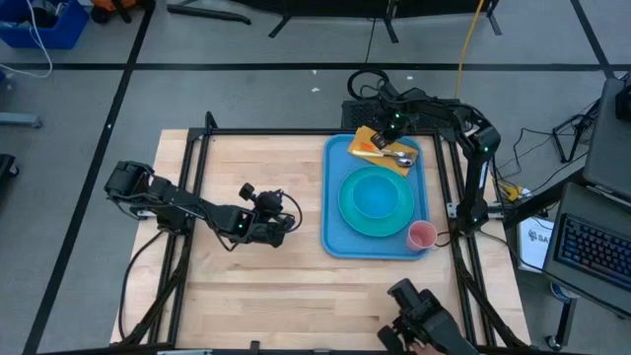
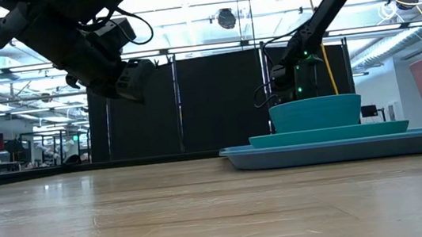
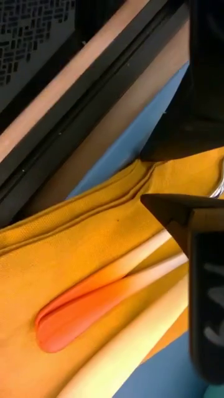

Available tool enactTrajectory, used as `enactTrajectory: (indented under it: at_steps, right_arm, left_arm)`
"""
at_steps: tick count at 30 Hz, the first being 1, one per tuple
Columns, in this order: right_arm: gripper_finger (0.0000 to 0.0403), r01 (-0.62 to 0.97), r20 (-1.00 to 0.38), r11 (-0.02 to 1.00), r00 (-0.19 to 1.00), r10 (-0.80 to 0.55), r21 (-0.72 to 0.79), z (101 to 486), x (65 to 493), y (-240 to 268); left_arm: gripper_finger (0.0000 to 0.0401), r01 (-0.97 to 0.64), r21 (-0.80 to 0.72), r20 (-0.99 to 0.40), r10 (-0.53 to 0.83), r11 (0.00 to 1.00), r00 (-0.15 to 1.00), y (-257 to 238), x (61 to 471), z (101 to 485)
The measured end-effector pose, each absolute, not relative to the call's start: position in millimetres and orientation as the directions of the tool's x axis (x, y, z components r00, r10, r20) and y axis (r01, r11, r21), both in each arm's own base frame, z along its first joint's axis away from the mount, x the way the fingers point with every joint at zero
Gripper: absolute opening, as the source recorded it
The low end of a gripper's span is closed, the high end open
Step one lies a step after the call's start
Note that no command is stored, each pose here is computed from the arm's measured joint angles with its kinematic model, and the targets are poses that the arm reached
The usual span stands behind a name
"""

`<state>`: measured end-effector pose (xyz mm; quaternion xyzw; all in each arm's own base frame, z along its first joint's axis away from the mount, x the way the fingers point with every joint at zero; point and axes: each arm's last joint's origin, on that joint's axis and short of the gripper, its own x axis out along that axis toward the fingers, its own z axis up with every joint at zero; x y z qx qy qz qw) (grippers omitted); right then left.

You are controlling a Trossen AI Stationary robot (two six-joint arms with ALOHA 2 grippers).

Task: Set up tray
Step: Adjust the yellow table napkin on the blue serving tray

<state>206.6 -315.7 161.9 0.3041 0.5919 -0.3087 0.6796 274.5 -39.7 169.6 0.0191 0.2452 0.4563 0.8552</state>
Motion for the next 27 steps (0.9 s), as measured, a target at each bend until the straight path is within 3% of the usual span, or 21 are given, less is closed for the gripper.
enactTrajectory:
  at_steps: [13,27]
  right_arm:
    - [0.0007,0.721,-0.991,0.684,0.135,0.017,0.110,145,214,-316]
    - [0.0004,0.519,-0.990,0.849,0.133,0.036,0.101,144,237,-299]
  left_arm:
    - [0.0037,-0.770,0.257,-0.402,0.789,0.584,0.464,-40,275,170]
    - [0.0037,-0.770,0.258,-0.403,0.789,0.584,0.464,-40,275,170]
